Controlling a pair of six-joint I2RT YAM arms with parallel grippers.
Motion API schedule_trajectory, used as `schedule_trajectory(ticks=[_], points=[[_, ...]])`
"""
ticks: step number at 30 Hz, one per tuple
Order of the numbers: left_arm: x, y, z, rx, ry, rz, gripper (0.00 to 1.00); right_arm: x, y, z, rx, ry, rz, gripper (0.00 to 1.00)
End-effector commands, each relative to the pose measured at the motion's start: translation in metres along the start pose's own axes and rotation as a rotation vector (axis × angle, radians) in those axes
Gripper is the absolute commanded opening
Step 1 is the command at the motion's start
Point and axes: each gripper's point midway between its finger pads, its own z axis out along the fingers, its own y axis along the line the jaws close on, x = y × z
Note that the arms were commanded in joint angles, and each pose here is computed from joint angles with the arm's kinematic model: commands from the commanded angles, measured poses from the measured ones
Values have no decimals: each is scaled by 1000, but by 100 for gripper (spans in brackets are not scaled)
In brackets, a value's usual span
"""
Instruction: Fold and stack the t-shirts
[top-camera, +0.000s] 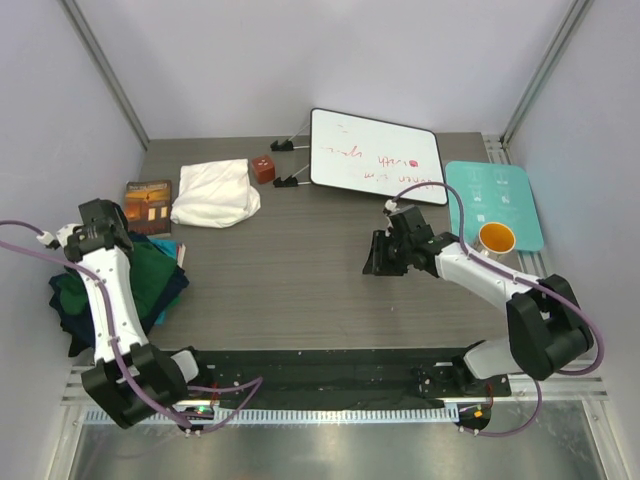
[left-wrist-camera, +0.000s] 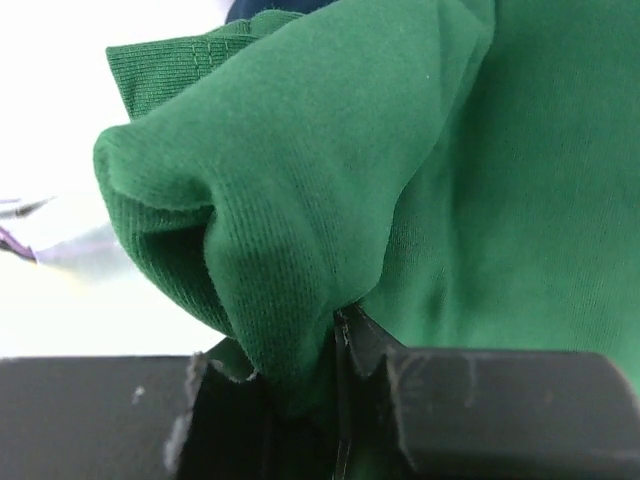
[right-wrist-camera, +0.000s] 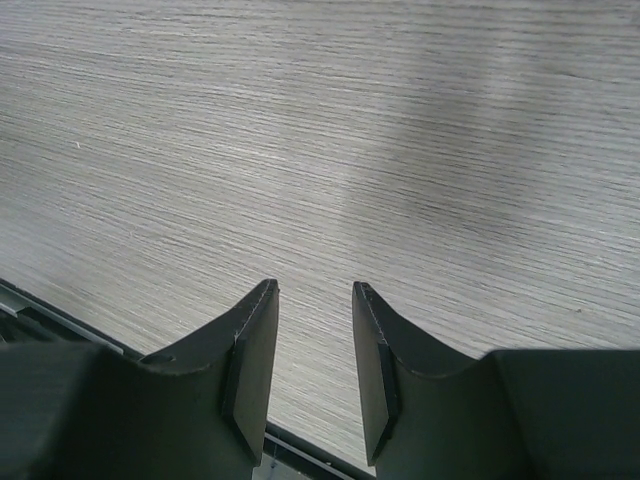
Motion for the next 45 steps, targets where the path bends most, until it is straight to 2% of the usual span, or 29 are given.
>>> schedule_trajectory(ticks=[1, 3, 5, 6, 7, 11, 12, 13, 20, 24, 28, 32, 38, 45], points=[[-12, 1, 14, -47, 41, -67, 0, -3, 5, 6, -34, 1, 9, 41], [-7, -5, 22, -40, 93, -69, 0, 0, 7, 8, -48, 13, 14, 41], [-2, -14, 26, -4, 134, -62, 5, 0, 8, 9, -55, 21, 19, 41], [-1, -17, 27, 8, 147, -55, 20, 0, 8, 9, -55, 22, 18, 41], [1, -20, 27, 25, 156, -41, 31, 0, 8, 9, -55, 17, 17, 41], [-1, -22, 23, 52, 147, -51, 46, -1, 6, 6, -49, 6, 17, 41], [-2, -20, 23, 40, 144, -54, 58, -1, 6, 7, -51, 7, 18, 41], [-3, -18, 19, 38, 142, -55, 60, 0, 5, 7, -50, 10, 20, 41], [-23, 1, -12, 55, 59, -136, 65, 2, 7, 11, -58, 25, 23, 41], [-53, 14, -56, 142, -48, -227, 66, 3, 6, 15, -58, 39, 28, 40], [-66, 12, -83, 244, -75, -255, 66, 6, 5, 17, -57, 45, 34, 39], [-52, -6, -77, 315, -30, -243, 60, 5, 4, 15, -57, 40, 34, 39], [-25, -25, -47, 336, 23, -217, 56, 5, 3, 14, -54, 36, 40, 38], [-43, -61, -37, 453, -19, -243, 56, 5, 4, 13, -57, 38, 46, 38]])
